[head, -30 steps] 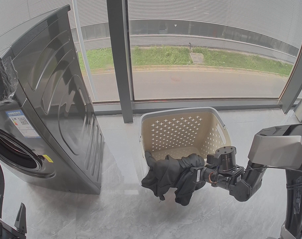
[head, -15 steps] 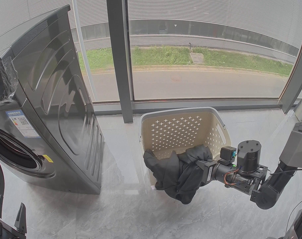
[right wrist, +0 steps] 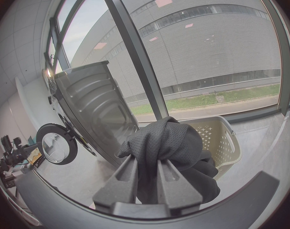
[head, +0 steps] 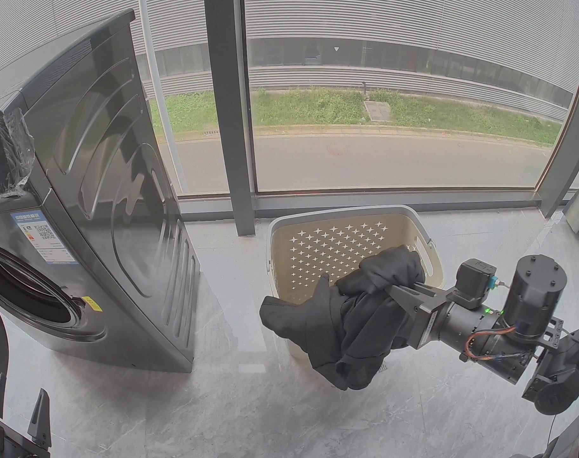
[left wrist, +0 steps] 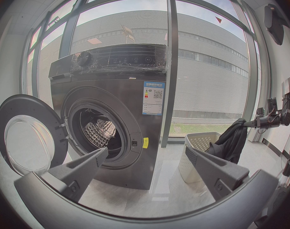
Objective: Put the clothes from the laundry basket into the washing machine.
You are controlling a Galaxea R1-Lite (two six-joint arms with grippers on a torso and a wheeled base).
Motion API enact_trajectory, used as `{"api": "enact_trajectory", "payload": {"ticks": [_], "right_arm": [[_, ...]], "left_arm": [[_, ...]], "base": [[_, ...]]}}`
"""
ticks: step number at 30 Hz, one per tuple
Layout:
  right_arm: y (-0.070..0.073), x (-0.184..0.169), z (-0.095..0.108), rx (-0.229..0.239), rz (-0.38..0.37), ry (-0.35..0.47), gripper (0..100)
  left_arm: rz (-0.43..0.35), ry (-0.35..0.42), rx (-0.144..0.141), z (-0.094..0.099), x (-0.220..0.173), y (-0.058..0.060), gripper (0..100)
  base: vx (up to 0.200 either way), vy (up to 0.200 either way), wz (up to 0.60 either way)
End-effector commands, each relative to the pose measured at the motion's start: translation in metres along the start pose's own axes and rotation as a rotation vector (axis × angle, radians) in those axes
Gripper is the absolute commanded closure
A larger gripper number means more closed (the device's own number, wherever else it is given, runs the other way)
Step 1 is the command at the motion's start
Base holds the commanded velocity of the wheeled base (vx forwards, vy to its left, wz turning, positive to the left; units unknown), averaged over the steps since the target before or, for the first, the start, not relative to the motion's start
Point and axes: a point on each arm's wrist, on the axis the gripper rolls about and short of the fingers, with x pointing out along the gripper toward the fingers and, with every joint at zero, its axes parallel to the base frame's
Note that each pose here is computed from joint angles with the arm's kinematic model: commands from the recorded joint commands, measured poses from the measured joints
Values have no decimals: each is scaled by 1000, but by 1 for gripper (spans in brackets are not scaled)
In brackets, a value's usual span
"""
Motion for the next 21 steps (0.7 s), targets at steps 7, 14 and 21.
{"api": "enact_trajectory", "payload": {"ticks": [7,14,21], "right_arm": [[3,-27,21,7,21,-82,100],[-20,7,11,15,-38,-35,100],[-29,44,8,23,-42,-24,100]], "left_arm": [[1,-2,-3,-4,0,0,0],[1,-2,-3,-4,0,0,0],[1,-2,-4,-4,0,0,0]], "base": [[0,0,0],[0,0,0],[0,0,0]]}}
